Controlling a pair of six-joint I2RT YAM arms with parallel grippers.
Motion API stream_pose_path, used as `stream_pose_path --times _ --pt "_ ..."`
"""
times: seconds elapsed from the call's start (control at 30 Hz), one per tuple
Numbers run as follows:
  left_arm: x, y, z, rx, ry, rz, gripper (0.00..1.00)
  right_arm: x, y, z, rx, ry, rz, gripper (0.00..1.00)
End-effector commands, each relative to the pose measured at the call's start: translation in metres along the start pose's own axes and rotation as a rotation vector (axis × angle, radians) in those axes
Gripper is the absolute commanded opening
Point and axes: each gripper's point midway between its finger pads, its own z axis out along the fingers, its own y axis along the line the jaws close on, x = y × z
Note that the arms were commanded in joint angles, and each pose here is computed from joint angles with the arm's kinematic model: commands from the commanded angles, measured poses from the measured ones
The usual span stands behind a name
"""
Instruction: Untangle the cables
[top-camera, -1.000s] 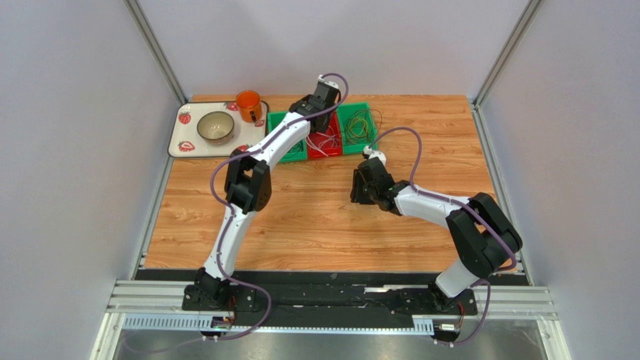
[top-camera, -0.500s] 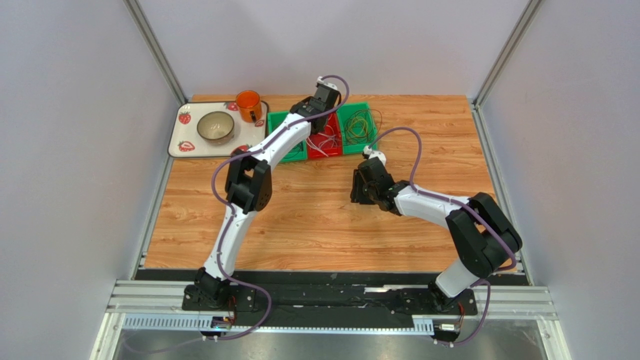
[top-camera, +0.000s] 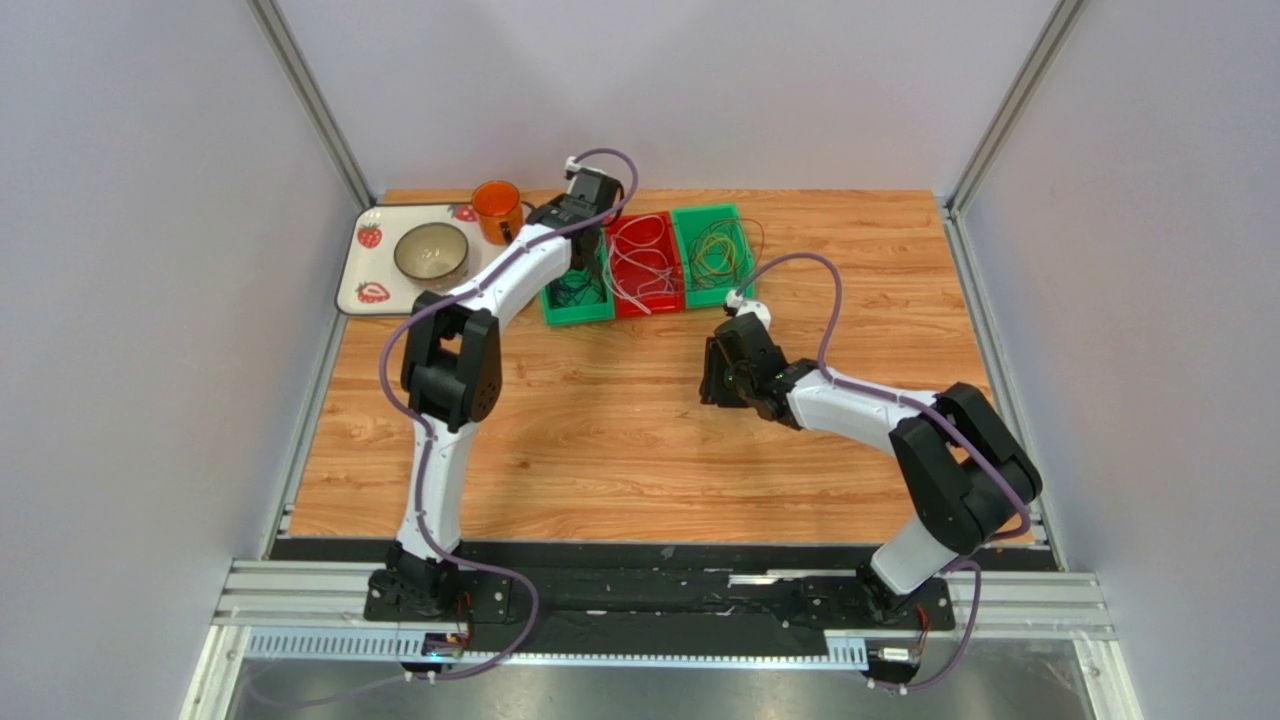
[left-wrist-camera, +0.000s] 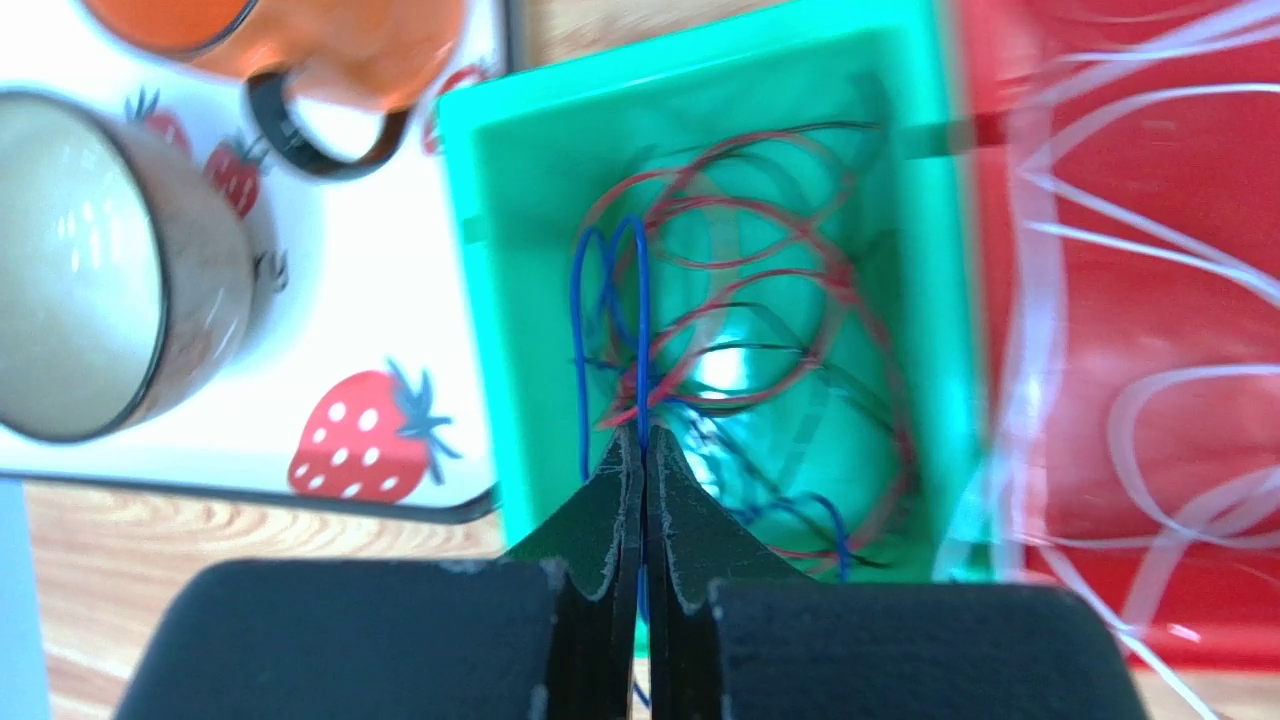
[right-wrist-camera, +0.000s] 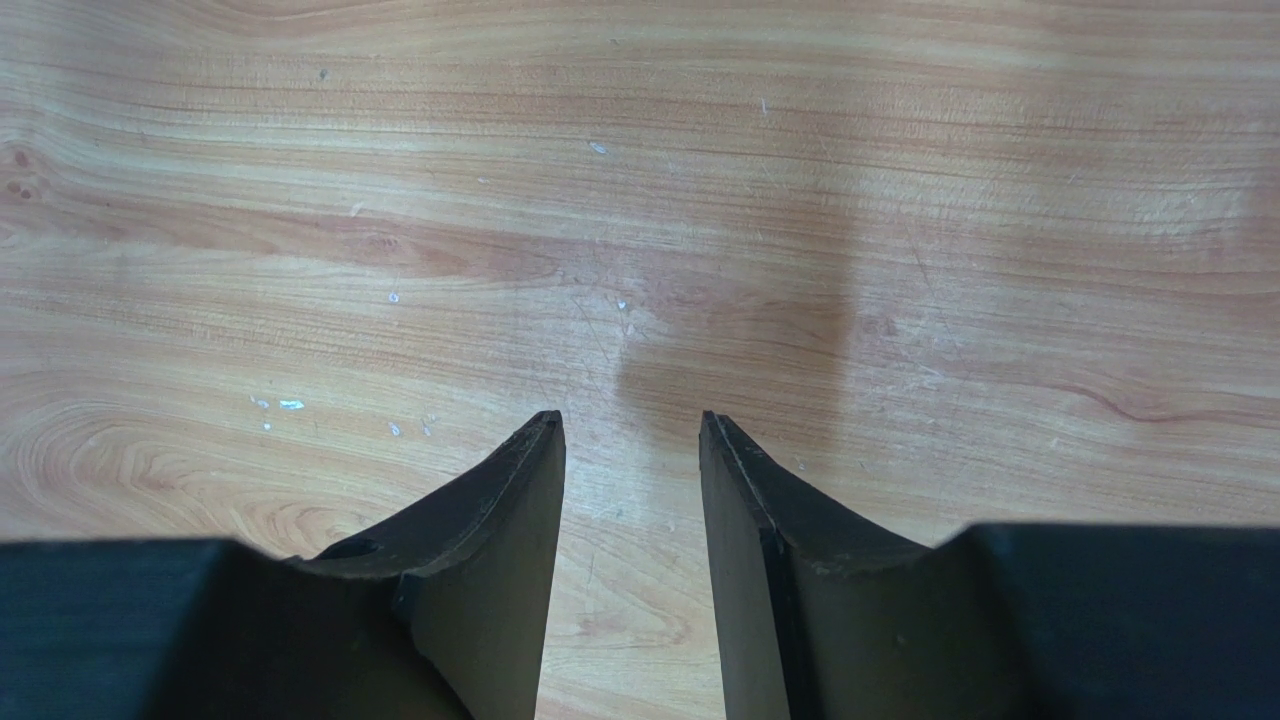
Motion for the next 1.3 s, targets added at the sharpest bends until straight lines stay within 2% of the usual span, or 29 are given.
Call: stream_pose_path --times 0.0,0.17,0.4,0.57,0.63,0.77,0.87,1.27 --pt "-0.017 0.010 -0.017 0.041 -0.056 -0.129 0.00 -0.015 0.010 0.001 -0.015 -0.038 0.007 0.42" --pt "-0.003 0.004 -0.005 0.073 -0.016 -0.137 0.00 -0.015 0.011 0.001 -0.014 -0.037 0.005 0.42" --pt "0.016 -0.026 0.021 0.147 0.055 -0.146 0.00 -0.013 0.011 0.001 -0.012 -0.034 -0.001 0.42" --pt "0.006 -0.023 0.018 0.136 0.053 -0.153 0.01 -0.015 0.011 0.001 -0.011 -0.037 0.001 0.42" --pt "-0.001 -0.018 0.010 0.132 0.034 -0.161 0.05 -0.014 0.011 0.001 -0.011 -0.036 0.000 0.42" --pt "-0.011 -0.010 -0.001 0.117 0.006 -0.164 0.27 -0.013 0.011 0.001 -0.011 -0.033 0.000 0.42" --pt "-0.016 -0.008 -0.007 0.127 -0.003 -0.158 0.37 -0.014 0.011 0.001 -0.012 -0.034 0.000 0.42" --pt "-0.043 0.005 -0.041 0.148 -0.051 -0.170 0.47 -0.013 0.012 0.001 -0.009 -0.036 -0.006 0.42"
